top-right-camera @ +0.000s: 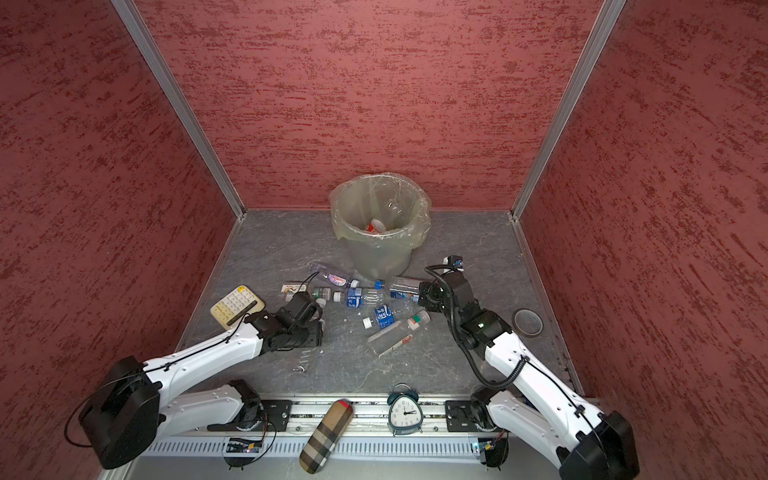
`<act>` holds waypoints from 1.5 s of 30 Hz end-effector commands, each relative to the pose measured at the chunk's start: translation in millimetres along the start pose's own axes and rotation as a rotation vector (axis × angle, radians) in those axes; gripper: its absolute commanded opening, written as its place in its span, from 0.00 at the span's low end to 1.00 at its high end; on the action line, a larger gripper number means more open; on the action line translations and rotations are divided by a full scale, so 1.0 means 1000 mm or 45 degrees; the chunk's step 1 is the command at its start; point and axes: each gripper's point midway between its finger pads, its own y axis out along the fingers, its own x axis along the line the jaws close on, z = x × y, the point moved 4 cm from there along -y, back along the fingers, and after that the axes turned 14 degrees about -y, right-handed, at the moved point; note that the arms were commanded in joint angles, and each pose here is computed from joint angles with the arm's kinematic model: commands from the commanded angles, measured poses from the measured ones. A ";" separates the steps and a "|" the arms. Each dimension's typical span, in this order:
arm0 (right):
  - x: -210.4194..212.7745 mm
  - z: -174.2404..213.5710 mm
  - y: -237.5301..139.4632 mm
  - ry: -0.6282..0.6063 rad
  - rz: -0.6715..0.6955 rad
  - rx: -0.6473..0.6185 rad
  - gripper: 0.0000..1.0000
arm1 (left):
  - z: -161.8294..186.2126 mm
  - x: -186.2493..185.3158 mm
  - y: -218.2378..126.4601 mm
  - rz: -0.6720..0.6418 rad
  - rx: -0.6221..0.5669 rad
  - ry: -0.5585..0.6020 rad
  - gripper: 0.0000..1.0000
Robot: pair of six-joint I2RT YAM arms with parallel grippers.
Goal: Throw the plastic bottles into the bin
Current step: 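Close the left gripper on the red-labelled bottle and lift it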
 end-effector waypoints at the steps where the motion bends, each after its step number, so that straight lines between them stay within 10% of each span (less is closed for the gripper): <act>1: -0.003 -0.002 -0.002 0.032 0.026 -0.041 0.89 | -0.002 -0.011 -0.008 0.088 -0.044 0.038 0.64; 45: -0.019 0.040 -0.002 0.020 0.007 -0.193 0.94 | -0.027 -0.027 -0.123 0.580 -0.524 0.134 0.57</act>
